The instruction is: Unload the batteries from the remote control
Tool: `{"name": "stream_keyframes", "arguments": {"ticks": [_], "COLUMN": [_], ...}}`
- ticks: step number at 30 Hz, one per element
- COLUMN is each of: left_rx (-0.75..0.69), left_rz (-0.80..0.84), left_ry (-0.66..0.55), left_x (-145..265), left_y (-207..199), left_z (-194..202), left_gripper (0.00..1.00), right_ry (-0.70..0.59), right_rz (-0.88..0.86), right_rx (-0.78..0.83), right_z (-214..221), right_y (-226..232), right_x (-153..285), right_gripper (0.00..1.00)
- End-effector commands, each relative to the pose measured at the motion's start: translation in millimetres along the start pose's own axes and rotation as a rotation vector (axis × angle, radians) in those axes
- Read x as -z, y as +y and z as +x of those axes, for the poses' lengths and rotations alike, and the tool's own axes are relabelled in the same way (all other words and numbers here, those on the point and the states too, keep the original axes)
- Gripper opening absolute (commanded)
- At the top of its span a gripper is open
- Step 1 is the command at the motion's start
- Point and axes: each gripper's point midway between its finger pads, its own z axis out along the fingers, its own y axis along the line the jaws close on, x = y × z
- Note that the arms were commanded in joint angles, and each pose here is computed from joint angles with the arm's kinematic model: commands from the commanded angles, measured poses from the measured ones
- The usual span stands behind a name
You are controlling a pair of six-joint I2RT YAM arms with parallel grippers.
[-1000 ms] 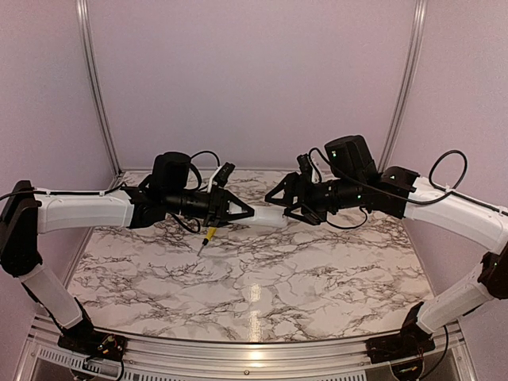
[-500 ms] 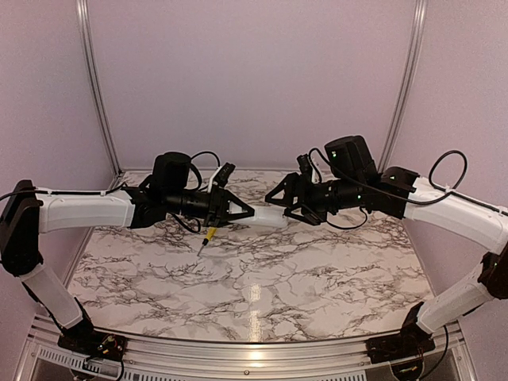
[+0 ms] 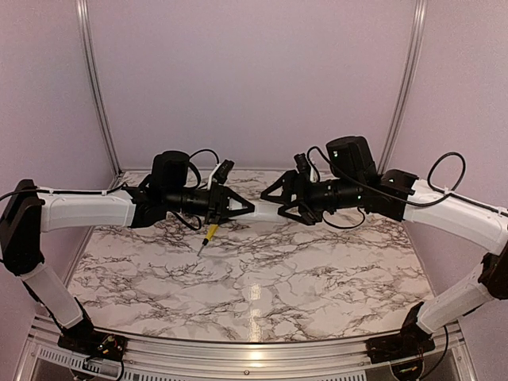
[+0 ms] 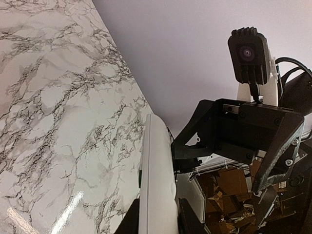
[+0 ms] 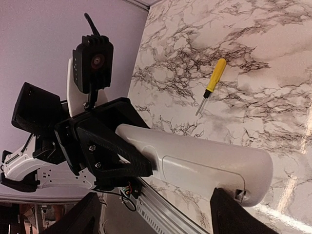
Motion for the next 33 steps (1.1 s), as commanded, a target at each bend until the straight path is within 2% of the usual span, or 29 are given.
{"name": "stream_keyframes", "arguments": {"ticks": [1,8,14,33], "left_rx": [-0.056,-0.044,-0.024,-0.003], "left_rz": [0.063,0.06,0.031,0.026], "left_ry": [-0.04,-0.039,-0.031,-0.035], "left_x": [0.0,-1.8,-3.1,-4.4], "left_y": [-15.0,-12.3,-10.0,-17.5], "left_z": [-11.9,-12.2,-14.5,-24.3], "left_gripper": [0.0,0.0,0.0,0.0], "right_ry": [0.007,-0.056,-0.109,-0.09], "right_rz": [-0.054,-0.056,0.078,0.103], "right_rx": [-0.029,0.038,0.052,0.072], "right_z": [2.7,-15.6,-30.3,-37.7], "right_y": [13.9,32.0,9.7,5.3], "right_x": [4.4,24.4,39.4,19.6], "right_gripper": [0.76,0.77,0.77,0.77]}}
